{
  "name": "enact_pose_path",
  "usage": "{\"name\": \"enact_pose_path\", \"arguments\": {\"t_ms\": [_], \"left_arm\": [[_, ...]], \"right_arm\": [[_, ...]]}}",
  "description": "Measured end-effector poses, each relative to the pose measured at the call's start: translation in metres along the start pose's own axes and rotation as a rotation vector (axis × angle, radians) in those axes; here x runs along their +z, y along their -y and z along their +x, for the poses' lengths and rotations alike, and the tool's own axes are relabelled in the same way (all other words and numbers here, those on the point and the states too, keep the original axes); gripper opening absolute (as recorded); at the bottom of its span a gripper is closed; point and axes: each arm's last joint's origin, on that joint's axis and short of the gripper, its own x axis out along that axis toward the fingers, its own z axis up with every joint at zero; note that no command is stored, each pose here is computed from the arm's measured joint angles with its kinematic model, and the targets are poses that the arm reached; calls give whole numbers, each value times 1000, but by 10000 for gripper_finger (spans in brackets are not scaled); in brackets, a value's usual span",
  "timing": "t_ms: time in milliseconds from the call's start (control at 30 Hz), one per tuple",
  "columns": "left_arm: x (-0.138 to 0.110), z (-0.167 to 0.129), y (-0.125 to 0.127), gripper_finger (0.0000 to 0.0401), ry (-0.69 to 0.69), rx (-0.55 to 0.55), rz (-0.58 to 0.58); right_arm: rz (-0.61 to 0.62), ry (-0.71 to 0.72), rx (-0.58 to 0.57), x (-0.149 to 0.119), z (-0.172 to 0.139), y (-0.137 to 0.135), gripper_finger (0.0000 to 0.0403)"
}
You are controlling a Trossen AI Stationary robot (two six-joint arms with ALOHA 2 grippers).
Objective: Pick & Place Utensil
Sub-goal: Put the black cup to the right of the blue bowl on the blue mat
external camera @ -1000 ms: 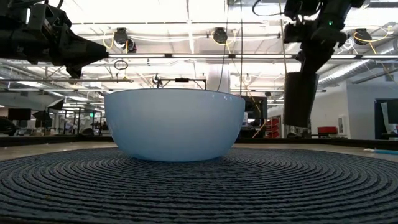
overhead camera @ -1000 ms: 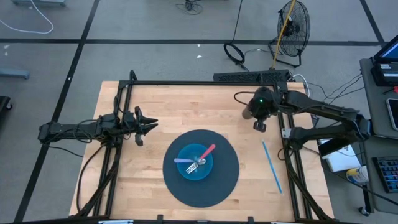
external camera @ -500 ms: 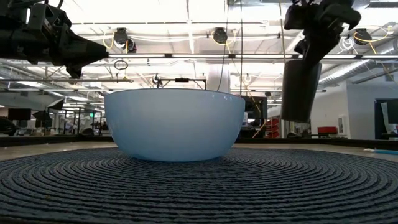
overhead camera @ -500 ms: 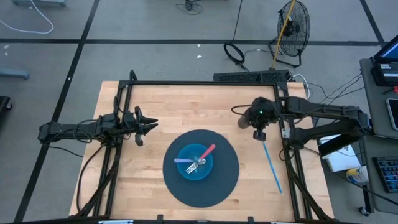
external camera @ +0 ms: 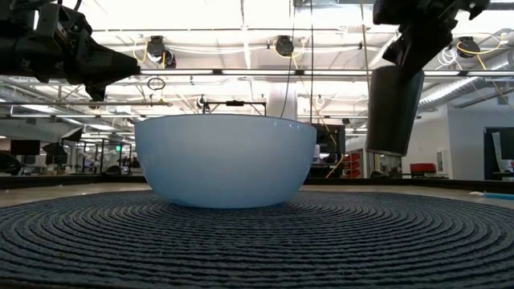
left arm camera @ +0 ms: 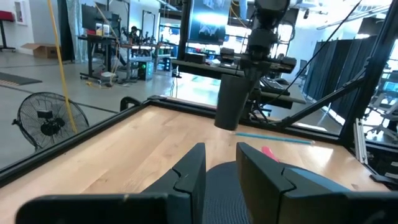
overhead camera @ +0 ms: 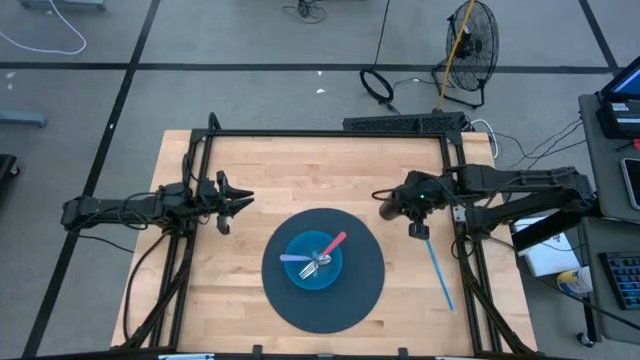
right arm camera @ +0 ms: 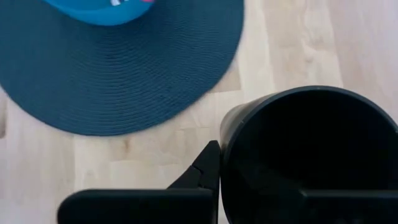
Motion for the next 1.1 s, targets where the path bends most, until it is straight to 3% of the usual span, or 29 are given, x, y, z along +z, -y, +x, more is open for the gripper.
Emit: {"name": "enact_pose_path", "arguments": {"t_ms": [300,667,1100], "left_arm": [[2,0,0,93,23,-4,-8],[2,0,0,93,22,-4,-15],[2,0,0,93,21,-5,-22]], "right_arm": [[-80,118,71,22,-24,-24,2],[-255,145,176,56,-22,-73,2],[-266,-23,198,66,26,-101,2]]}}
